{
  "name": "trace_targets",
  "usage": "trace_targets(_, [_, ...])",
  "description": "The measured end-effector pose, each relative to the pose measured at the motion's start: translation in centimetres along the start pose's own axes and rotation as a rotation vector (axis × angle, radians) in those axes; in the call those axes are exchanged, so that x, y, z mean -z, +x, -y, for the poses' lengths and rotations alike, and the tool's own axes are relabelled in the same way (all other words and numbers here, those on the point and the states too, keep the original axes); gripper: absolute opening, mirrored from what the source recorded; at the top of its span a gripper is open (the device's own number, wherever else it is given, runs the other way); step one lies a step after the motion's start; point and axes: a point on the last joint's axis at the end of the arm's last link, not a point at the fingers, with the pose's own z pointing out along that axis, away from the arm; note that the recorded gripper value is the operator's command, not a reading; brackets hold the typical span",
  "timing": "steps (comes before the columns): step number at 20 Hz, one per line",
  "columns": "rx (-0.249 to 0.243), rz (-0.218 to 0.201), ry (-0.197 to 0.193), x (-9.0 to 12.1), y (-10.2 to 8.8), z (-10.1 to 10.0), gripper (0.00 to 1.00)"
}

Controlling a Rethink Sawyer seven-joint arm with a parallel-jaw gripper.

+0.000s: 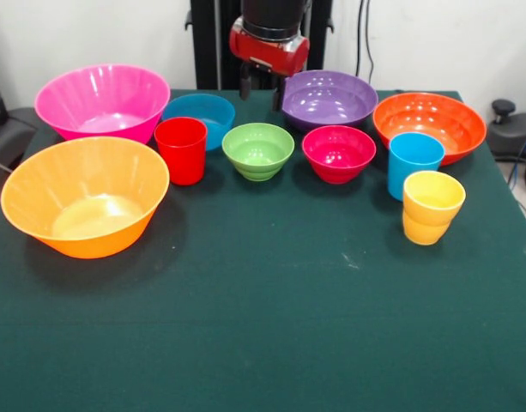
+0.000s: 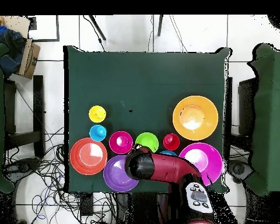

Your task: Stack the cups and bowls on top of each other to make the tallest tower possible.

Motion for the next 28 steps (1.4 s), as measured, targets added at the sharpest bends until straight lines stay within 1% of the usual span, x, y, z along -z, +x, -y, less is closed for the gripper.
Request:
trace_targets(5, [-0.047, -0.005, 0.001, 0.2, -0.1, -0.2, 1.00])
trace_targets(9, [-0.107, -0.025, 0.003, 0.3, 0.6, -0.6, 1.00])
trace_targets(12, [-0.132, -0.034, 0.005, 0.3, 1.1, -0.7, 1.00])
trace_targets(14, [-0.158, -0.043, 0.009, 0.3, 1.4, -0.7, 1.00])
trace_targets(15, [-0.181, -0.047, 0.013, 0.3, 1.7, -0.5, 1.00])
trace_targets(19, [-0.219, -0.049, 0.015, 0.2, 1.9, -0.3, 1.00])
trace_targets(23, [-0.247, -0.050, 0.015, -0.6, 2.2, 0.0, 1.00])
trace_targets(28, [-0.258, -0.068, 0.025, -1.7, 3.2, 0.3, 1.00])
